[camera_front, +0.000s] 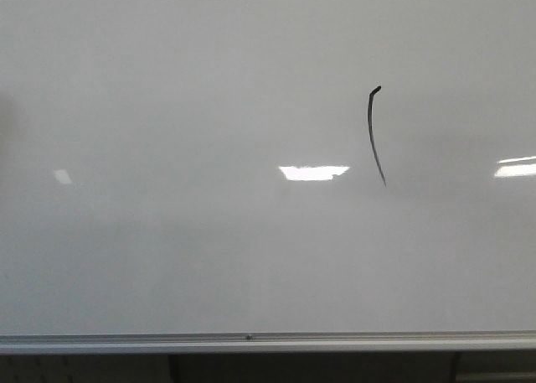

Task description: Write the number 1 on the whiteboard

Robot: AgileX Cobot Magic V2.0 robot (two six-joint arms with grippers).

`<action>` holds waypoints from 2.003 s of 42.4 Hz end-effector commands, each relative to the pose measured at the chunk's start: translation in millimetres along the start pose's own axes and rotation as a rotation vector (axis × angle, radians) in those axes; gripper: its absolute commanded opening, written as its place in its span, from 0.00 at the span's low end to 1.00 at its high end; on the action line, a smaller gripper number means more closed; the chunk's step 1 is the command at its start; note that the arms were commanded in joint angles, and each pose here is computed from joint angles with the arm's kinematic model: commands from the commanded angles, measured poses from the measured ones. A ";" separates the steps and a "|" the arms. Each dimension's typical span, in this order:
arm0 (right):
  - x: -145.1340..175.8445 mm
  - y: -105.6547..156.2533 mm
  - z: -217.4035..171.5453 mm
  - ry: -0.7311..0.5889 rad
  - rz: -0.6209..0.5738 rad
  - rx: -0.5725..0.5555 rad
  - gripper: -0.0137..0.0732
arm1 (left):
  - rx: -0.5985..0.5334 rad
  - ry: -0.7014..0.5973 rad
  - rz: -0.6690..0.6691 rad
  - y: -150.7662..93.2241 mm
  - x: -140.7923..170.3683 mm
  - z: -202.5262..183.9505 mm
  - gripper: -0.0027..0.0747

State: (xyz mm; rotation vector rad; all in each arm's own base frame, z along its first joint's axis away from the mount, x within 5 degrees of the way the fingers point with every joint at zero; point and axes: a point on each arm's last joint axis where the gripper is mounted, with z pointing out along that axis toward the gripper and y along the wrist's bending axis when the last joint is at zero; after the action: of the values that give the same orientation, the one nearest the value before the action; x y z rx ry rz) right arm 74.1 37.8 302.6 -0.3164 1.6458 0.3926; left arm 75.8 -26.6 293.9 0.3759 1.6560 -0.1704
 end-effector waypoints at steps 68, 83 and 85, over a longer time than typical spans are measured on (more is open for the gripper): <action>-10.3 -0.8 -1.5 -0.046 0.019 0.016 0.09 | -0.353 -0.095 -0.091 7.9 101.6 -15.2 0.01; -10.3 -0.8 -1.5 -0.046 0.019 0.016 0.09 | -0.351 -0.089 -0.092 7.8 102.2 -15.0 0.01; -10.3 -0.8 -1.5 -0.046 0.019 0.016 0.09 | -0.351 -0.089 -0.092 7.8 102.2 -15.0 0.01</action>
State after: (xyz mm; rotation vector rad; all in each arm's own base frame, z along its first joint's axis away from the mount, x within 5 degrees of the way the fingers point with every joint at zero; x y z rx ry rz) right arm 73.1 39.1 301.2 -0.3312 1.6603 0.4052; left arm 56.2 0.5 195.8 0.0414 1.6455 0.0521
